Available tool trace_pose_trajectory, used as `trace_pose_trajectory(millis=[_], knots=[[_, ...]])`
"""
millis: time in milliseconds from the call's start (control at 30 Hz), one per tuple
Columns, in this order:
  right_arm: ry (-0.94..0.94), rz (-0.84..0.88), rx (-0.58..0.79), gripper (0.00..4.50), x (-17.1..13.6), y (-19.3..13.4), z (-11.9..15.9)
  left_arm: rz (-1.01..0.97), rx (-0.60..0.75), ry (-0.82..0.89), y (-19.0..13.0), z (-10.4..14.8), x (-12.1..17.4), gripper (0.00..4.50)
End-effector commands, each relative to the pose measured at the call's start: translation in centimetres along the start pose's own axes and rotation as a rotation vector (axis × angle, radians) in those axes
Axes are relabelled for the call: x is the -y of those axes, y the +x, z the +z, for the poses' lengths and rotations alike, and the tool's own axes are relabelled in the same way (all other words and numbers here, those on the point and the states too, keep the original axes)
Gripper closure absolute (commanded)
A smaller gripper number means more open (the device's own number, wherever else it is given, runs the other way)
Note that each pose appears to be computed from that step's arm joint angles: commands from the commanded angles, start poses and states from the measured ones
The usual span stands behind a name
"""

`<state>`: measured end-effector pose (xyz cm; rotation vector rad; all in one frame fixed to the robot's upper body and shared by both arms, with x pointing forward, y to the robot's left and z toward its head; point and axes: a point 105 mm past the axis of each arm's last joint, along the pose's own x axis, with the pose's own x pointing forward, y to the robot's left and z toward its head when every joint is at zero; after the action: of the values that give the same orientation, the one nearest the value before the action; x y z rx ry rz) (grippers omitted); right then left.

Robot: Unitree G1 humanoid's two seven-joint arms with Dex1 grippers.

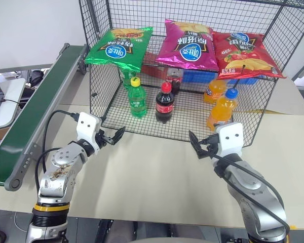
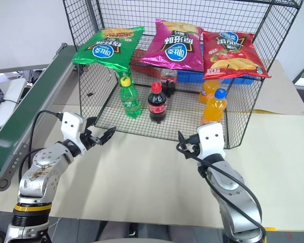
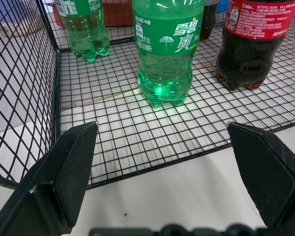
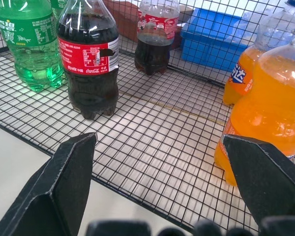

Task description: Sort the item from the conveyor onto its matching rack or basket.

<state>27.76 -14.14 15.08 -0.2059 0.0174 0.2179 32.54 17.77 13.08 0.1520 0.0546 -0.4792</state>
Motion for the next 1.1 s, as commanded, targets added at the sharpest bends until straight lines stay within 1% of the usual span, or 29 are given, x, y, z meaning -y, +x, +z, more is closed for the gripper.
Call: trace_pose_trajectory(millis=[33, 233, 967, 1100], knots=[[-0.012, -0.006, 0.062, 0.0, 0.07, -0.38, 1.17, -0.018, 0.034, 0.01, -0.53, 0.84, 0.2, 0.05], [-0.015, -0.008, 0.066, 0.0, 0.11, -0.55, 1.02, -0.063, 0.04, 0.001, -0.89, 0.68, 1.02, 0.05], [-0.021, -0.007, 0.072, 0.0, 0.19, -0.03, 1.35, -0.055, 0.045, -0.001, -0.22, 0.93, 0.57, 0.05], [-0.018, -0.014, 0.064, 0.0, 0.21, -0.18, 0.71, -0.061, 0.044, -0.002, -0.01, 1.0, 0.59, 0.05]])
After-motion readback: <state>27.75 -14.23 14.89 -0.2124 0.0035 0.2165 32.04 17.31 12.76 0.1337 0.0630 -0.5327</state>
